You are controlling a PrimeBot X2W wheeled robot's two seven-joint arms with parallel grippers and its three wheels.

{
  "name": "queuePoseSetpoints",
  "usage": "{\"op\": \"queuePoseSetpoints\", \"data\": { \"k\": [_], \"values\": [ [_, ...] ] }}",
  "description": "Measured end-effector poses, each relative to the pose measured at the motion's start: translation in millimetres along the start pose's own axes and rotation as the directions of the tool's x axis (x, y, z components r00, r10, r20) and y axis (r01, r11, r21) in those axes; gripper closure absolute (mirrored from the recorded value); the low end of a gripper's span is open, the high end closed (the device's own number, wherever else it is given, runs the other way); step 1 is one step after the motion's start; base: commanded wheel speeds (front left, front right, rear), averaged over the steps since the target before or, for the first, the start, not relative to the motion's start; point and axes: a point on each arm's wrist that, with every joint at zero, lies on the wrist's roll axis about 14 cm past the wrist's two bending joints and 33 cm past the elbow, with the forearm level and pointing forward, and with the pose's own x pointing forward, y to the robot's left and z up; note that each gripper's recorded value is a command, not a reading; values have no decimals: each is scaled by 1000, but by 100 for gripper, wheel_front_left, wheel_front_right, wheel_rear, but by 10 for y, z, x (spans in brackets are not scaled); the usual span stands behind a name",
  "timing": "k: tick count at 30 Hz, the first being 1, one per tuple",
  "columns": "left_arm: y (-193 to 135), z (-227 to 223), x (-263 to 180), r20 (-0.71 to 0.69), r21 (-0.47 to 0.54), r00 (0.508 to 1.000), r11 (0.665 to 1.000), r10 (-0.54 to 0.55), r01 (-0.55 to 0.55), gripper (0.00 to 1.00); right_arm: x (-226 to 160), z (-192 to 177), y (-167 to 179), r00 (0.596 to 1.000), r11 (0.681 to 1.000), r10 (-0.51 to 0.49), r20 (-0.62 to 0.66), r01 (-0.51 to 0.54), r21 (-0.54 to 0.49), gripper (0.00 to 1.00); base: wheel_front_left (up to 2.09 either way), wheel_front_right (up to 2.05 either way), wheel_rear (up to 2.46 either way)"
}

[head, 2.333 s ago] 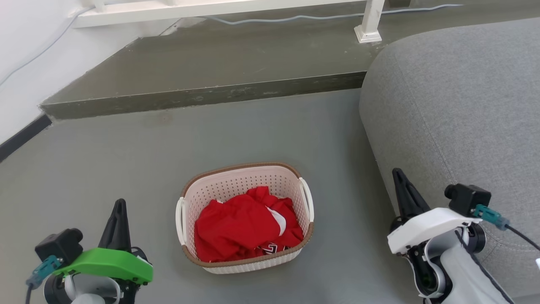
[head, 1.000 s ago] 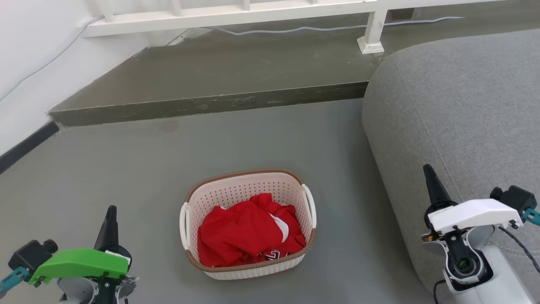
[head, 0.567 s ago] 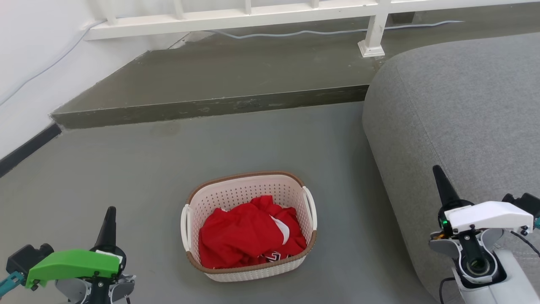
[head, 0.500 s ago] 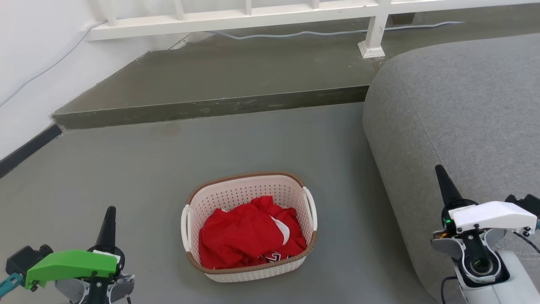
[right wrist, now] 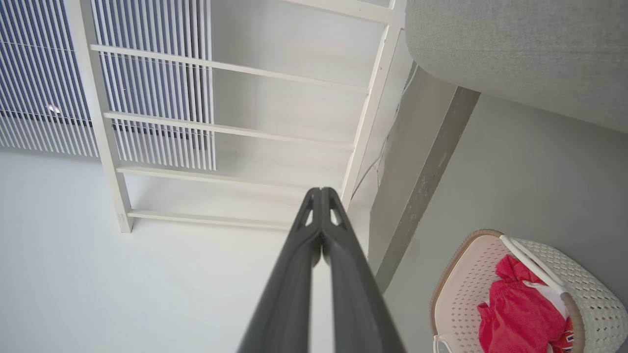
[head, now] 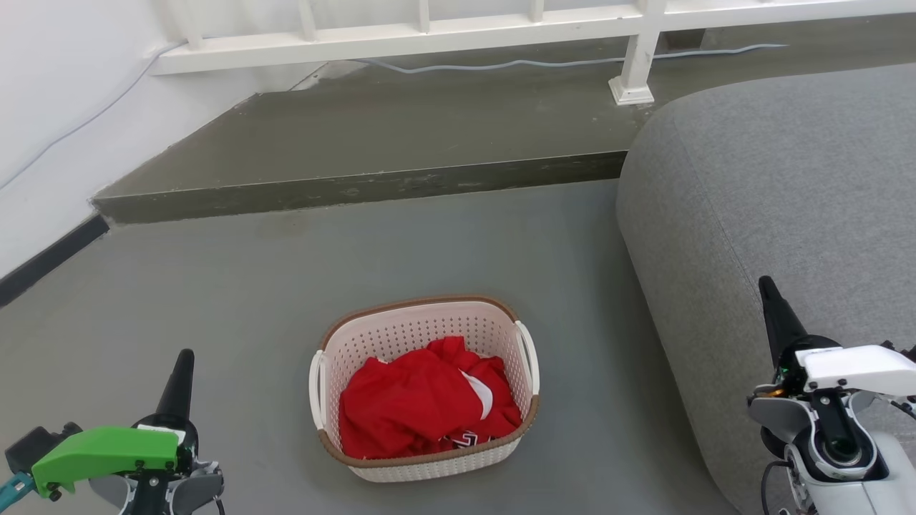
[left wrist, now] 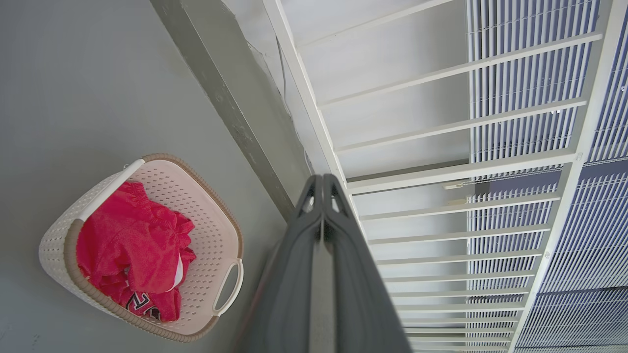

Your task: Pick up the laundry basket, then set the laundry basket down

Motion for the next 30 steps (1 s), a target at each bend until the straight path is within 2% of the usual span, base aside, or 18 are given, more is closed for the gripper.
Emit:
{"op": "queuePoseSetpoints", "data": {
  "k": [10, 16, 30],
  "values": [
    [-45, 24, -15, -4, -120, 1000, 992, -25, 24, 100, -12, 111, 46, 999, 990, 27, 28, -31, 134, 100, 0, 0, 0],
    [-73, 59, -25, 5, -201, 999, 979, -40, 40, 100, -25, 180, 73, 998, 974, 45, 48, -55, 219, 100, 0, 0, 0],
    [-76, 61, -24, 6, -209, 999, 977, -42, 42, 100, -26, 181, 71, 998, 973, 45, 50, -55, 226, 100, 0, 0, 0]
  ]
}}
